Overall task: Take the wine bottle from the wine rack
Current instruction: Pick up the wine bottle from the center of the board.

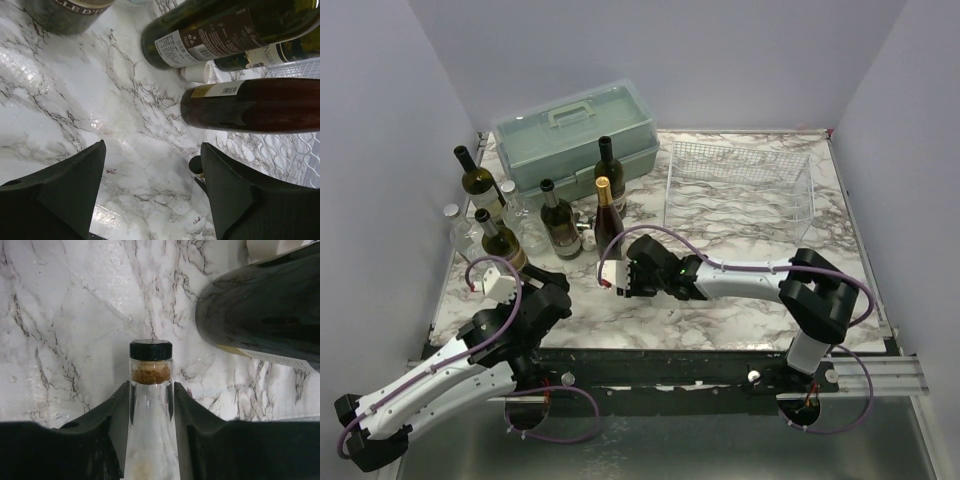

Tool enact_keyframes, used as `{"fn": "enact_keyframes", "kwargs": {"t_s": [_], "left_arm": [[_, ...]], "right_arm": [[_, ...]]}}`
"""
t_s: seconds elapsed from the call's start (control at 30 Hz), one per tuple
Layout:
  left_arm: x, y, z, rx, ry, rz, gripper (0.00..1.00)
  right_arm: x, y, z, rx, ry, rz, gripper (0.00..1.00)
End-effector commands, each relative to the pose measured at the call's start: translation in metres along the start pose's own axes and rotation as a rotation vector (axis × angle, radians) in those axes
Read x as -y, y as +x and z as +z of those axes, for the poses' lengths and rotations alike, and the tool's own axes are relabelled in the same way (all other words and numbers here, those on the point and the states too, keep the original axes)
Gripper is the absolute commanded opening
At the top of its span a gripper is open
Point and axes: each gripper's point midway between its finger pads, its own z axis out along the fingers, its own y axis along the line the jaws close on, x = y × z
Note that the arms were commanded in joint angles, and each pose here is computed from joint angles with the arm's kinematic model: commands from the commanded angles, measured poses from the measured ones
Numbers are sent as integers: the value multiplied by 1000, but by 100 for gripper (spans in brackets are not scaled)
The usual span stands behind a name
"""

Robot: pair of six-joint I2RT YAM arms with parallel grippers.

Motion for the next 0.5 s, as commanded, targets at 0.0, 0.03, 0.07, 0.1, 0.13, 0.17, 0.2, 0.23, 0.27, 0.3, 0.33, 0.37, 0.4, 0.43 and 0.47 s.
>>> {"fn": "enact_keyframes", "kwargs": {"t_s": [0.0,0.03,0.07,0.1,0.13,0.17,0.2,0.23,0.27,0.3,0.33,0.37,0.4,0.43,0.47], "left_arm": [[0,-23,-4,82,12,23,78],[0,-23,-5,81,15,25,78],[1,-23,-5,80,16,28,78],[1,-23,-5,78,16,32,78],[1,-23,-6,76,18,34,78],[1,-23,-6,74,20,36,79],[2,-23,-6,73,23,37,79],[2,-23,-7,72,24,41,79],[2,-24,-7,72,28,42,79],[2,-24,-7,73,32,41,79],[3,-24,-8,72,40,46,79],[5,-24,-8,71,51,53,79],[7,-24,-8,68,63,54,79],[9,-23,-8,64,75,59,79],[13,-22,-9,59,96,62,79]], "right_arm": [[4,8,7,-40,47,41,28],[3,5,5,-41,39,48,23],[4,2,2,-35,35,58,19],[2,-3,-2,-18,21,61,15],[2,-9,-9,5,11,65,11],[1,-16,-17,28,0,67,9],[0,-25,-27,63,-16,76,7],[-2,-34,-37,95,-31,78,6],[-3,-45,-50,140,-43,82,6],[-4,-53,-61,176,-56,84,4],[-2,-63,-72,215,-57,85,3],[0,-69,-82,243,-60,89,3],[3,-76,-90,269,-71,95,3],[7,-80,-97,293,-76,113,3],[12,-85,-103,314,-81,123,3]]}}
